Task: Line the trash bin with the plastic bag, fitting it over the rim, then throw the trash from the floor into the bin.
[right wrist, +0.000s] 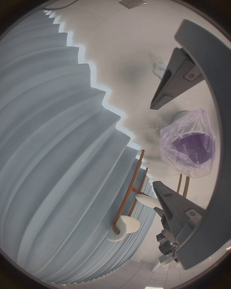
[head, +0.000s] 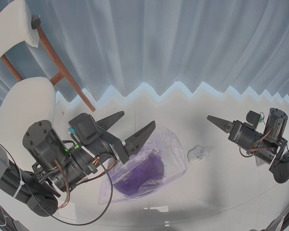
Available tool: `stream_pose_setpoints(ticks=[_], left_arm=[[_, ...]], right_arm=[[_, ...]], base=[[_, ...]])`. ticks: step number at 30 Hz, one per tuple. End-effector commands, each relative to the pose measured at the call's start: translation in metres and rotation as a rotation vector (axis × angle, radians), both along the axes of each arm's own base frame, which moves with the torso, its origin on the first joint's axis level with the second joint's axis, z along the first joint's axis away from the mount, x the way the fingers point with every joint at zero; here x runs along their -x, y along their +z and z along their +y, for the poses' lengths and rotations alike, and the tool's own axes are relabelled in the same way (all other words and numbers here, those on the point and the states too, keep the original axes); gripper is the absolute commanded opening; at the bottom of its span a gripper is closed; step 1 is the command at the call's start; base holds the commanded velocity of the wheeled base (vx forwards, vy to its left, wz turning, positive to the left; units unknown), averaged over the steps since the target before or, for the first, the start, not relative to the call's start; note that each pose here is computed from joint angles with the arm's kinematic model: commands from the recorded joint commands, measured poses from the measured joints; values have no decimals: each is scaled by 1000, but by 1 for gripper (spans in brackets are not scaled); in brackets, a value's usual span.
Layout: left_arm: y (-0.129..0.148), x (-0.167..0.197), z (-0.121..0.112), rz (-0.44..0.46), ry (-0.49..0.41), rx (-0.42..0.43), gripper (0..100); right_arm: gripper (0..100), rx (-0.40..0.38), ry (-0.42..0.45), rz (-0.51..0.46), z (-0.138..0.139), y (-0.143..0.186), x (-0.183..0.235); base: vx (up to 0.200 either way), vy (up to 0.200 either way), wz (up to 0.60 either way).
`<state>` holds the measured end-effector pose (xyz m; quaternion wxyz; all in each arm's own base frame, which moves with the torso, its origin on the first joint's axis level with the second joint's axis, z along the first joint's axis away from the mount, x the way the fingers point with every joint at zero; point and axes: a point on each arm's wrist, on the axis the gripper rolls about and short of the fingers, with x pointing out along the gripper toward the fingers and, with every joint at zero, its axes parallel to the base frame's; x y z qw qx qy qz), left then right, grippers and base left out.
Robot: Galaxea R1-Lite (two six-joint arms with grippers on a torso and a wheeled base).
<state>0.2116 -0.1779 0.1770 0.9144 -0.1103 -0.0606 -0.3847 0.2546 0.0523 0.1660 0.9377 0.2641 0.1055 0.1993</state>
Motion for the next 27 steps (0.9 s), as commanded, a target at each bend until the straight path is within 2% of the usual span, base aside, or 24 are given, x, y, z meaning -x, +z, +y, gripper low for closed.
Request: stream_pose_setpoints(ticks=[1,6,7,8,11,15,16,20,24,26,27], left_arm=[[17,-22,15,-26,-29,-184,100],[47,-20,17,161,-67,-361,100],[47,-20,17,161,-67,-361,100],[55,-13,25,243,-75,-476,100],[58,-12,35,348,-80,-581,100],[47,-22,42,391,-56,-623,100],[31,-39,48,420,-32,-674,100],[14,-56,61,417,-1,-751,100],[-1,-52,63,408,-49,-790,100],[-4,-52,63,411,-45,-799,100],[-15,-56,60,433,-39,-817,100]], right_arm=[[100,-2,-5,-15,-2,4,3],[100,-3,-5,-19,-2,5,3],[100,-3,-5,-19,-2,5,3],[100,-3,-5,-18,-2,5,3],[100,-2,-5,-15,-2,4,4],[100,-3,-3,-16,-2,5,4],[100,-3,-3,-19,-2,6,4],[100,-4,-3,-34,-3,10,7],[100,-7,-3,-49,-3,13,10],[100,-7,-3,-49,-3,13,11],[100,-7,0,-57,-3,15,13]], base=[[0,0,0],[0,0,0],[0,0,0],[0,0,0],[0,0,0],[0,0,0],[0,0,0],[0,0,0],[0,0,0],[0,0,0],[0,0,0]])
